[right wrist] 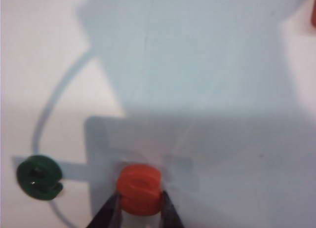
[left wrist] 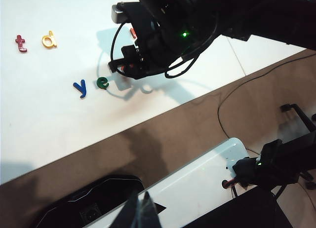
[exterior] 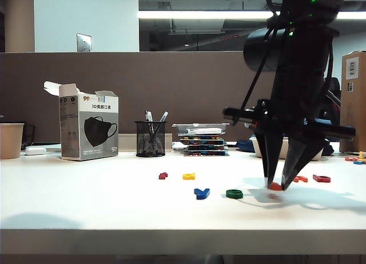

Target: Select the appropriate letters from the row of letter magnets placed on the table to arrange into the word "yes".

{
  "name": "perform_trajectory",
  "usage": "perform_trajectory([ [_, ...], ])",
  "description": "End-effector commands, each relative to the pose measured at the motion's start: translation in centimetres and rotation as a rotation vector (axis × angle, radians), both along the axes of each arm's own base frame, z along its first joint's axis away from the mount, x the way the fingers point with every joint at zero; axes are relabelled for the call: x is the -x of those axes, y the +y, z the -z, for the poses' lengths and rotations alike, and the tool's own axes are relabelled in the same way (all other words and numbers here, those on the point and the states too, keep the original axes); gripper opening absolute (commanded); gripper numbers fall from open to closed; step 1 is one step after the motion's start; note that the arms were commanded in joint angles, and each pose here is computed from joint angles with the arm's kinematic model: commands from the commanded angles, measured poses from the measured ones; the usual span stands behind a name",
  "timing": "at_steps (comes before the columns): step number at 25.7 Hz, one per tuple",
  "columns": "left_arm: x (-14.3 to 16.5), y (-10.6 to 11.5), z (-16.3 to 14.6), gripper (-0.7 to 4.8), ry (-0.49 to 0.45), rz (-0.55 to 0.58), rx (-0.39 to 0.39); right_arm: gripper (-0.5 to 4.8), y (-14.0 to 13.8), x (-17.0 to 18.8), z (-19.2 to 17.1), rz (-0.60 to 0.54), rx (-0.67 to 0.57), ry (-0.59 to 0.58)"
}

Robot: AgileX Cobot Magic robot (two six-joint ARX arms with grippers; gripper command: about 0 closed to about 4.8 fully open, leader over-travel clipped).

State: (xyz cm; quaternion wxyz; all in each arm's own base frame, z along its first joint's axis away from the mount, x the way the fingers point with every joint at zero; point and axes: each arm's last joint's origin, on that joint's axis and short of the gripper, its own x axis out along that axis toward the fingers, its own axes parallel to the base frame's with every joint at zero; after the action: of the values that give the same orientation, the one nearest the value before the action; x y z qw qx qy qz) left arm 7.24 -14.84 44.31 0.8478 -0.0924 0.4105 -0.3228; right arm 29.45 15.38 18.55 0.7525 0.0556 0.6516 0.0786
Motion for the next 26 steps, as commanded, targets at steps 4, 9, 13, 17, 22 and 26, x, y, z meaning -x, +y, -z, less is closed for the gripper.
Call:
perform_trajectory([
  [4,0.03,0.04,-0.25,-0.06,-0.006,0.001,0.018,0.72,0.22,-0.14,1.01,-0.011,0.006,0.032],
  [9,0.03,0.04,-0.24,-0.06,-0.005,0.001,0.018,0.72,0.20,0.15,1.07,-0.018,-0.015,0.075],
  [13,0.03,0.04,-0.24,-0.06,-0.006,0.001,0.018,0.72,0.17,0.24,1.08,-0.019,-0.017,0.087],
  [17,0.04,0.03,-0.24,-0.06,-0.004,0.003,0.018,0.72,0.16,0.26,1.08,-0.019,-0.016,0.088],
  [22,0.04,0.04,-0.25,-0.06,-0.004,0.003,0.019,0.72,0.14,0.27,1.09,-0.019,-0.010,0.087],
  [26,0.04,0.04,-0.24,-0.06,-0.004,0.003,0.018,0.72,0.18,0.13,1.06,-0.018,-0.013,0.073],
])
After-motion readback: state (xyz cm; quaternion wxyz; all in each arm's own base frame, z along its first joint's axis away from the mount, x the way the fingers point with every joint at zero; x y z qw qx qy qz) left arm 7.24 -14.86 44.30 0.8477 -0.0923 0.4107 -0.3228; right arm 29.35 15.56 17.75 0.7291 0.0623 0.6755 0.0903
